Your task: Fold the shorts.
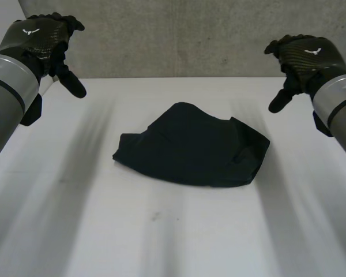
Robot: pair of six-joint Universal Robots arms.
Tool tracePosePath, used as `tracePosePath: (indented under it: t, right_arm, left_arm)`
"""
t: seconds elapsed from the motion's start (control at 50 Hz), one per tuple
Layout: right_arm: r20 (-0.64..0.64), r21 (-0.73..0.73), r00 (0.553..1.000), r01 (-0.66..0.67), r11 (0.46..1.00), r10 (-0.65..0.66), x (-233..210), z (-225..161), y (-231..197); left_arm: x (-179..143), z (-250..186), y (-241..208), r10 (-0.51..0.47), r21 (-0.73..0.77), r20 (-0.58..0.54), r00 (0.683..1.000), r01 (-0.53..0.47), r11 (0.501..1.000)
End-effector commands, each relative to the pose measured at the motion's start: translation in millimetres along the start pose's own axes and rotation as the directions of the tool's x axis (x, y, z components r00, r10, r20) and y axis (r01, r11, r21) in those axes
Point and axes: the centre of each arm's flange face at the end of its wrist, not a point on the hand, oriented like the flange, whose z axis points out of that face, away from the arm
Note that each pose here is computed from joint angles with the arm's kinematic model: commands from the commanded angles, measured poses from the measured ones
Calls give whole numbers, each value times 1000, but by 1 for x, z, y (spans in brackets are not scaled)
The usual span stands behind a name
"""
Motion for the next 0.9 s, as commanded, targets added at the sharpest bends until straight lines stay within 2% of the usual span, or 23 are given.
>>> tracePosePath:
  t: [0.02,0.34,0.42,0.46,0.48,0.5,0.56,0.58,0.66,0.76,0.9]
  right_arm:
    - [-16,-2,1000,-25,1000,25,4,0,1]
    - [-64,-11,998,-17,1000,16,13,3,4]
    - [-28,12,1000,3,1000,-3,10,5,1]
    - [46,8,997,64,998,-65,2,6,5]
    - [81,7,992,95,995,-95,-1,6,8]
    - [161,6,973,168,986,-167,-10,6,16]
    - [279,-17,923,282,959,-266,-21,4,34]
    - [356,-31,882,340,940,-308,-28,-1,45]
    - [475,-68,815,410,910,-331,-40,-11,65]
    - [523,-149,807,404,902,-275,-47,-2,101]
    - [524,-198,811,412,889,-259,-55,11,145]
  left_arm:
    - [1,-3,1,1,-30,-9,1000,-1,1000]
    - [3,-8,2,3,-46,-17,1000,-3,999]
    - [6,-7,12,13,-65,-31,999,-15,998]
    - [10,-3,20,28,-77,-41,999,-31,997]
    - [12,1,25,38,-87,-45,998,-42,995]
    - [13,6,32,53,-99,-47,998,-57,993]
    - [18,26,69,130,-168,-72,989,-140,976]
    - [19,30,77,148,-183,-79,986,-161,970]
    - [32,44,108,221,-218,-135,966,-246,944]
    - [46,58,159,234,-292,-225,946,-294,910]
    - [62,56,180,227,-313,-286,931,-315,896]
